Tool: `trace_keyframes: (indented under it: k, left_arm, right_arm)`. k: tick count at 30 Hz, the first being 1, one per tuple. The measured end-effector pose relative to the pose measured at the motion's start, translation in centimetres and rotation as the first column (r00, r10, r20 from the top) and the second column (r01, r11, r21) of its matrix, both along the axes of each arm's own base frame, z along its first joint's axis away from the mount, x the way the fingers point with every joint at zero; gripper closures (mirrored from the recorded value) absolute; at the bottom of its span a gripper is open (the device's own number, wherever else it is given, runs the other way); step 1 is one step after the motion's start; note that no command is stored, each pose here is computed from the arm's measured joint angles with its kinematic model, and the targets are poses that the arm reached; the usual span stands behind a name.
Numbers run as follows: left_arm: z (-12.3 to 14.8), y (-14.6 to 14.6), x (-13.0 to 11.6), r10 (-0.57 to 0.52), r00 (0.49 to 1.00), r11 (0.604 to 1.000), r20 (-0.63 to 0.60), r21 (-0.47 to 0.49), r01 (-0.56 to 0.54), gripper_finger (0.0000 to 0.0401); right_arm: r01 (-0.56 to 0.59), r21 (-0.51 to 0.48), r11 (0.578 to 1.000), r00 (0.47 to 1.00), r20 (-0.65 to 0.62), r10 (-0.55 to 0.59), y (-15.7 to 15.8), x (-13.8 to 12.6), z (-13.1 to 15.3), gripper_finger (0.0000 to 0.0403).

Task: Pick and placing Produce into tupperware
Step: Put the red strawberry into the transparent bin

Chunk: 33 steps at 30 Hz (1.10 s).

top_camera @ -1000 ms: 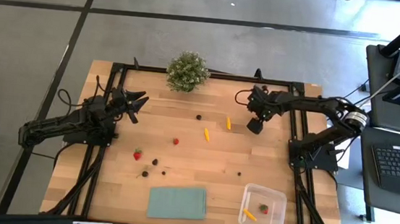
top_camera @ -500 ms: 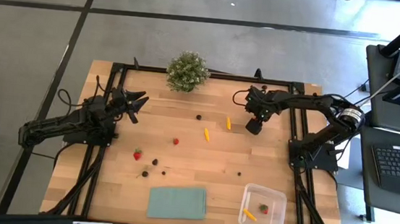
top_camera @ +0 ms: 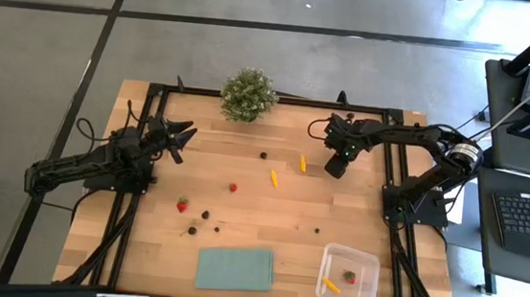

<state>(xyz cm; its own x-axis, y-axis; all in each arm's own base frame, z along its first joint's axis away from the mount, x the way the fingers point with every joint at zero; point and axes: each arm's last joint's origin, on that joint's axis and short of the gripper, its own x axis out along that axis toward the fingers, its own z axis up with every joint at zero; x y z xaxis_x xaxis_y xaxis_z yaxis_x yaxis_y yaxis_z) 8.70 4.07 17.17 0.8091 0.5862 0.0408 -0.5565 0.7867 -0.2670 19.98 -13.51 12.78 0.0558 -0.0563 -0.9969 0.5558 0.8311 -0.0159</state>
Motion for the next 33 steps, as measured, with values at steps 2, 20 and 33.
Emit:
trace_keyframes:
  k: [2, 20, 33]
  left_arm:
    - [0.0, 0.0, 0.0, 0.001, 1.0, 1.0, 0.0, 0.0, -0.001, 0.0258]
    - [0.0, 0.0, 0.0, 0.003, 1.0, 1.0, -0.004, 0.006, -0.003, 0.0258]
    - [0.0, 0.0, 0.0, 0.003, 1.0, 1.0, -0.004, 0.006, -0.003, 0.0258]
  right_arm:
    - [0.001, 0.003, 1.0, 1.0, 0.001, -0.001, 0.0, 0.0, 0.0, 0.0311]
    - [0.114, 0.136, 0.984, 0.915, 0.373, -0.157, 2.9, 1.4, 14.2, 0.0311]
    - [0.031, 0.23, 0.973, 0.809, 0.566, -0.159, 16.0, -2.1, 22.4, 0.0311]
